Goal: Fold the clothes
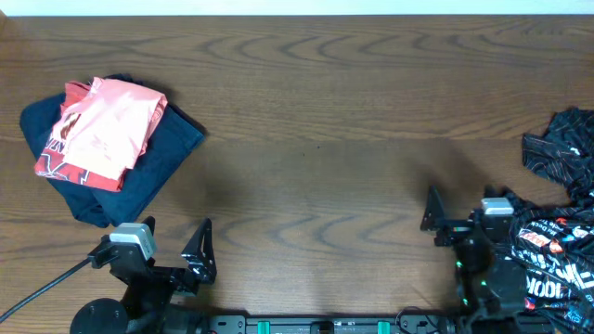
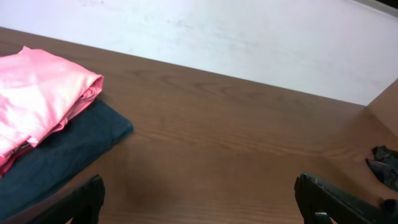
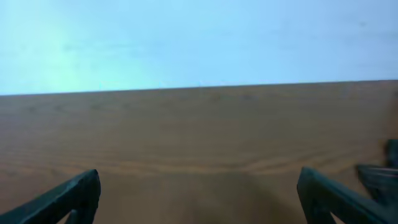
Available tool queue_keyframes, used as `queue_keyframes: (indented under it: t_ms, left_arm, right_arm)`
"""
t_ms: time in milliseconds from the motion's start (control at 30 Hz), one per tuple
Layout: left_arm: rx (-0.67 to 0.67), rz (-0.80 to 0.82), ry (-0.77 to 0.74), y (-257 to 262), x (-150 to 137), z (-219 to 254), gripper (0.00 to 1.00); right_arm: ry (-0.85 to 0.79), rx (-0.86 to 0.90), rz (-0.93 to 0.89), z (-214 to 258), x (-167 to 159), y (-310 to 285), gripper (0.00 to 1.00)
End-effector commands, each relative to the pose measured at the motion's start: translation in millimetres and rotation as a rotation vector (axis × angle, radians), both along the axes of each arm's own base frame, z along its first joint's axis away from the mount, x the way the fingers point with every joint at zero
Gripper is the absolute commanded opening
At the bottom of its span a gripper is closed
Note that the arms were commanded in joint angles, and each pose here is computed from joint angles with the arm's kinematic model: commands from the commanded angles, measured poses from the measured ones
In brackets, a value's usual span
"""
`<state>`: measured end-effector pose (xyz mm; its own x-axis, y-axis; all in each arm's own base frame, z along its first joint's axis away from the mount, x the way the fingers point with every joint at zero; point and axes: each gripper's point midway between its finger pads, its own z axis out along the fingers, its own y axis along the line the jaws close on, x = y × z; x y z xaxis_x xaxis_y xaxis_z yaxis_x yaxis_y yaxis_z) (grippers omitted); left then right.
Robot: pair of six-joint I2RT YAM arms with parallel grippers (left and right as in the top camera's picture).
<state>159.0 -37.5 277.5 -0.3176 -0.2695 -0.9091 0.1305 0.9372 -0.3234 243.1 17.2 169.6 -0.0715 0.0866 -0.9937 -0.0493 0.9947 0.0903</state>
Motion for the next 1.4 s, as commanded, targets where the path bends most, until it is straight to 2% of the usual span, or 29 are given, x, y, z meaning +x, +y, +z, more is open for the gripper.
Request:
queue_keyframes:
  t_ms: [0,1233,1367]
  left_arm:
    - [-0.002,0.005,0.0,0.7,0.6,-1.4,0.98]
    - [-0.002,0.006,0.0,0.8,0.6,-1.3,0.98]
    - [0.01,0.016,0.05,2.6,0.3,-18.8,0.98]
  right_arm:
    - [0.0,-0.039,0.033,-11.7,1.9,7.0,0.99]
    - [0.0,-0.038,0.055,-11.9,1.5,10.9,0.99]
    - [0.0,-0.038,0.055,-11.9,1.5,10.9,0.99]
